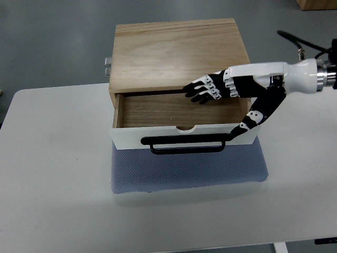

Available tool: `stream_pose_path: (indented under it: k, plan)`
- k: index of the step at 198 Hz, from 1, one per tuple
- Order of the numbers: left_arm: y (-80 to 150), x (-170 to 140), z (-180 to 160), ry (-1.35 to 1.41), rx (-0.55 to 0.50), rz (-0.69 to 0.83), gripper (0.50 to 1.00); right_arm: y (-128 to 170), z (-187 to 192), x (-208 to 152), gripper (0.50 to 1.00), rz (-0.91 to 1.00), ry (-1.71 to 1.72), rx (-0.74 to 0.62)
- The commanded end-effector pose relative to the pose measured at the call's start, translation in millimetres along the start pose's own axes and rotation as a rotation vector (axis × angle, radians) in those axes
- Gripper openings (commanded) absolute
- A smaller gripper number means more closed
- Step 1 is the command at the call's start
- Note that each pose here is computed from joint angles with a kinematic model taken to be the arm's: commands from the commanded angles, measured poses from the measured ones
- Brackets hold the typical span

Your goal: Open wood drawer with right hand

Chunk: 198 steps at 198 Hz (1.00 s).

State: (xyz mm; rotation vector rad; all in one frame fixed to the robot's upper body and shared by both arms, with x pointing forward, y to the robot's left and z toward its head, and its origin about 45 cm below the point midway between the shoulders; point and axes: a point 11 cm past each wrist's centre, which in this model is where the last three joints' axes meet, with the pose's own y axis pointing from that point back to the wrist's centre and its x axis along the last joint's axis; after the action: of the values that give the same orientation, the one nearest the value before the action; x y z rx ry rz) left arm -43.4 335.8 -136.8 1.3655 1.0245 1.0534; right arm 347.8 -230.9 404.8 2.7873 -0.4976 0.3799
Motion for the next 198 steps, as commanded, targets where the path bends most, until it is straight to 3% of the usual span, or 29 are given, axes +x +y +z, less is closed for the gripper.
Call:
stream_pose_path:
  k: [1, 42, 74, 100, 130, 198]
  plan:
    - [0.0, -0.1, -0.4, 0.0, 0.0, 0.0, 1.0, 23.0, -7.7, 45.5, 0.952, 0.161, -0.041, 0.053]
    - [0.0, -0.1, -0.4, 0.0, 0.0, 0.0, 1.0, 67.3, 50.5, 125.3, 0.95, 0.517, -0.36, 0.162]
    - [0.0, -0.1, -0.6, 0.0, 0.001, 0.0, 1.0, 87.1, 119.6, 149.6, 0.952, 0.748, -0.584, 0.231]
    - [0.0, -0.1, -0.6, 0.0, 0.001, 0.0, 1.0, 79.2, 167.6, 146.4, 0.95, 0.857, -0.743, 0.277]
    - [0.0, -0.1, -0.6, 0.0, 0.001, 0.0, 1.0, 55.4, 221.7, 125.0, 0.952, 0.964, -0.975, 0.233]
    - [0.0, 0.1, 0.3, 0.0, 0.0, 0.0, 1.0, 38.9, 248.6, 103.1, 0.952, 0.991, -1.112, 0.224]
